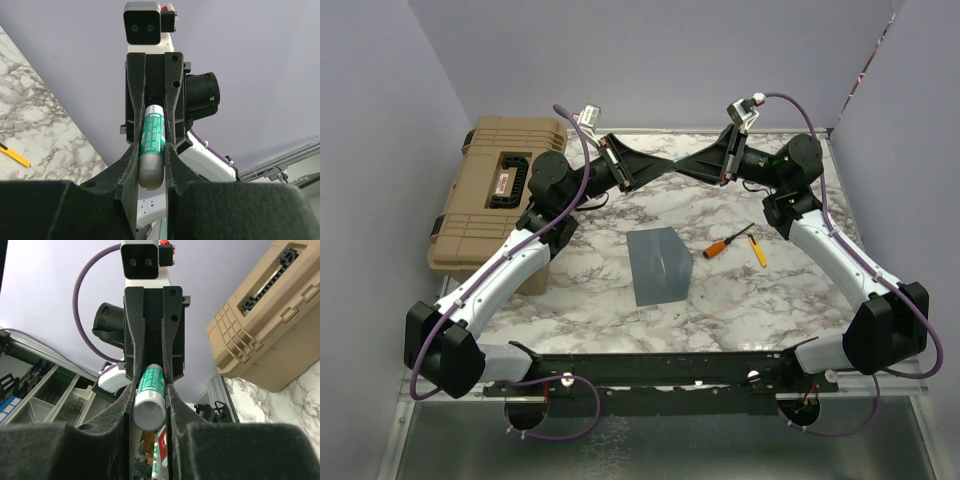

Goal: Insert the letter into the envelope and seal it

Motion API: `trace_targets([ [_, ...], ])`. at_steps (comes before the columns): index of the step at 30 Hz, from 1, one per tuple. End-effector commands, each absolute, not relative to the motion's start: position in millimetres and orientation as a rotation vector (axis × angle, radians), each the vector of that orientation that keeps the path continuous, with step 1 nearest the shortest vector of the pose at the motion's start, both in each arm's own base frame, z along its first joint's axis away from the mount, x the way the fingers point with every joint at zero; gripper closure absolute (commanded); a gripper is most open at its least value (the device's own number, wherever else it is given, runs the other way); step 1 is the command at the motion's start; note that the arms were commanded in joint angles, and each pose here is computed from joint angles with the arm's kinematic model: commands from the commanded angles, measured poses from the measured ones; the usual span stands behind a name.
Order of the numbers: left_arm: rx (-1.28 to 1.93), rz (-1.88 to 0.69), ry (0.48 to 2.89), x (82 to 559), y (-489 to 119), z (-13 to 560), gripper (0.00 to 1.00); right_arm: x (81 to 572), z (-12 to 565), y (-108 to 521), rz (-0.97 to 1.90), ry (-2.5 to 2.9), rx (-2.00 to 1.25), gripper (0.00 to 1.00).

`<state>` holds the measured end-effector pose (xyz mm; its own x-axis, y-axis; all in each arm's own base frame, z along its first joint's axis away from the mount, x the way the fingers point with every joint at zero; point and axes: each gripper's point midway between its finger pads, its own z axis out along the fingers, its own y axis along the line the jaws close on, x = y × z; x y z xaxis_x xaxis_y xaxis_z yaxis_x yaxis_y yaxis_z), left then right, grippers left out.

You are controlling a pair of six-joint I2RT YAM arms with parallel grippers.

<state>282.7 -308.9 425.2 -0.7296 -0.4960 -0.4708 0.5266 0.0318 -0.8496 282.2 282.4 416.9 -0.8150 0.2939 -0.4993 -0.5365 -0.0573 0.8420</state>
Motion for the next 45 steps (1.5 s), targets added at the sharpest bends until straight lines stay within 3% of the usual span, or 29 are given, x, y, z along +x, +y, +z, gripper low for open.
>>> trace_targets([
  [1,0.084,-1.771,1.572,278,-312,428,0.97,276,428,283,1.929,1.599,-0.309,1.0],
  [2,0.09,-1.765,1.563,277,-311,429,0.88,277,426,284,1.919,1.602,-0.308,1.0],
  [5,0.082,-1.734,1.541,277,-305,431,0.41,285,416,284,1.844,1.647,-0.29,1.0],
  [7,0.057,-1.679,1.561,281,-299,422,0.27,296,402,282,1.719,1.7,-0.274,1.0],
  [11,0.018,-1.434,1.695,298,-280,375,0.14,326,361,266,1.384,1.835,-0.201,1.0],
  [18,-0.001,-1.107,1.835,306,-247,303,0.1,353,270,238,0.912,2.019,-0.168,1.0],
  [20,-0.01,-1.063,1.869,309,-243,285,0.12,350,240,240,0.748,2.061,-0.208,1.0],
  [22,-0.016,-1.039,1.915,314,-244,267,0.21,342,212,242,0.608,2.088,-0.218,1.0],
  [25,-0.049,-0.995,1.99,324,-247,237,0.39,325,177,242,0.472,2.107,-0.196,1.0],
  [30,-0.089,-0.9,2.087,343,-249,195,0.59,294,138,257,0.362,2.101,-0.228,1.0],
  [35,-0.033,-0.862,2.227,359,-267,140,0.9,278,111,275,0.304,2.121,-0.265,1.0],
  [40,-0.002,-0.88,2.307,367,-281,102,0.99,279,98,291,0.281,2.105,-0.301,1.0],
  [45,0.046,-0.862,2.352,371,-286,66,1.0,291,82,293,0.195,2.06,-0.317,1.0],
])
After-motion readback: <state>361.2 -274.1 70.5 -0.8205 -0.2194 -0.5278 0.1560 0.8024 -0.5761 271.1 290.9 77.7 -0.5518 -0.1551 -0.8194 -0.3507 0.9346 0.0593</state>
